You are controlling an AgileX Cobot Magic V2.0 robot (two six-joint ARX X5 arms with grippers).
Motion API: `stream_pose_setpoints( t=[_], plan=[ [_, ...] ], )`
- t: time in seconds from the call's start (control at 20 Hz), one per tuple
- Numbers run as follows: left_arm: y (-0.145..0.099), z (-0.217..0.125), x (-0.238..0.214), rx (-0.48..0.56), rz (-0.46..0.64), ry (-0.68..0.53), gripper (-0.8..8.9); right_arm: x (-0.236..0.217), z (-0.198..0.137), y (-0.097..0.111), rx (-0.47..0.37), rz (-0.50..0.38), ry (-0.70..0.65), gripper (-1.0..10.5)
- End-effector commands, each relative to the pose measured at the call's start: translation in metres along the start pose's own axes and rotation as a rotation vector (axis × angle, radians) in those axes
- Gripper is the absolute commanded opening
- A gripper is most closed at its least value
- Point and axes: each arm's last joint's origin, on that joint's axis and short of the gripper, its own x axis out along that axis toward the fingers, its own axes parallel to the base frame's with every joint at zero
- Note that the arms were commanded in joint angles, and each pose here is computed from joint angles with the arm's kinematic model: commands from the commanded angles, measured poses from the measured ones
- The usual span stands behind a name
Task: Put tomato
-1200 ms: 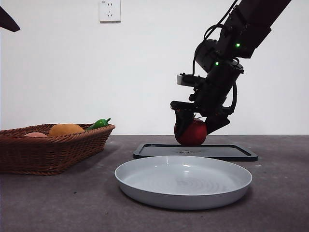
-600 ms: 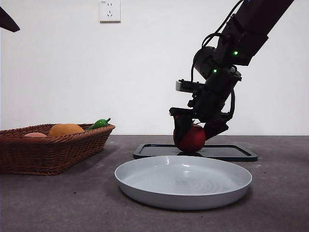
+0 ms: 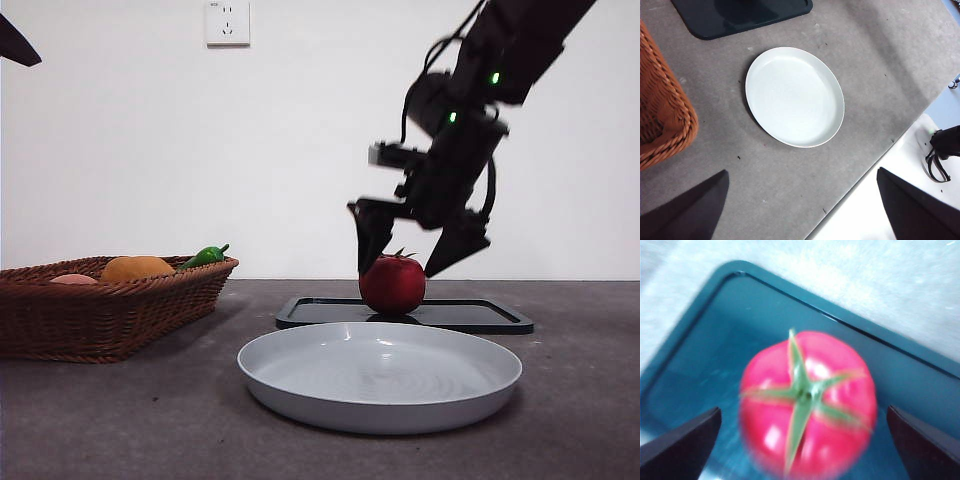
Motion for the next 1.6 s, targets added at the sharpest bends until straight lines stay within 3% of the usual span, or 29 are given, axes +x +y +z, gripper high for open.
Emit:
stream_pose_setpoints(
  t=[0.05, 0.3, 0.55, 1.05, 1.3, 1.6],
  plan=[
    [-0.003, 0.005, -0.003, 0.041, -0.005, -0.019, 4.65, -0.02, 0.008, 0.006, -0.013, 0.001, -0.005, 5.4],
    [-0.003, 0.005, -0.003, 0.044, -0.005, -0.019, 4.65, -0.098, 0.018, 0.018, -0.022, 0.007, -0.043, 5.4],
    [-0.003, 0.006, -0.003, 0.047, -0.005, -0.021, 4.65, -0.172, 0.007, 0.038, -0.028, 0.023, -0.013, 5.4],
    [-0.003, 0.005, -0.003, 0.054, -0.005, -0.021, 4.65, -0.26, -0.025, 0.082, -0.124, 0.103, -0.019, 5.4],
    [-0.003, 0.005, -0.003, 0.054, -0.005, -0.021, 4.65, -0.293, -0.065, 0.087, -0.157, 0.133, -0.085, 5.4],
    [-0.003, 0.005, -0.003, 0.054, -0.005, -0.021, 4.64, -0.288, -0.131, 0.081, -0.138, 0.187, -0.135, 5.4]
  ],
)
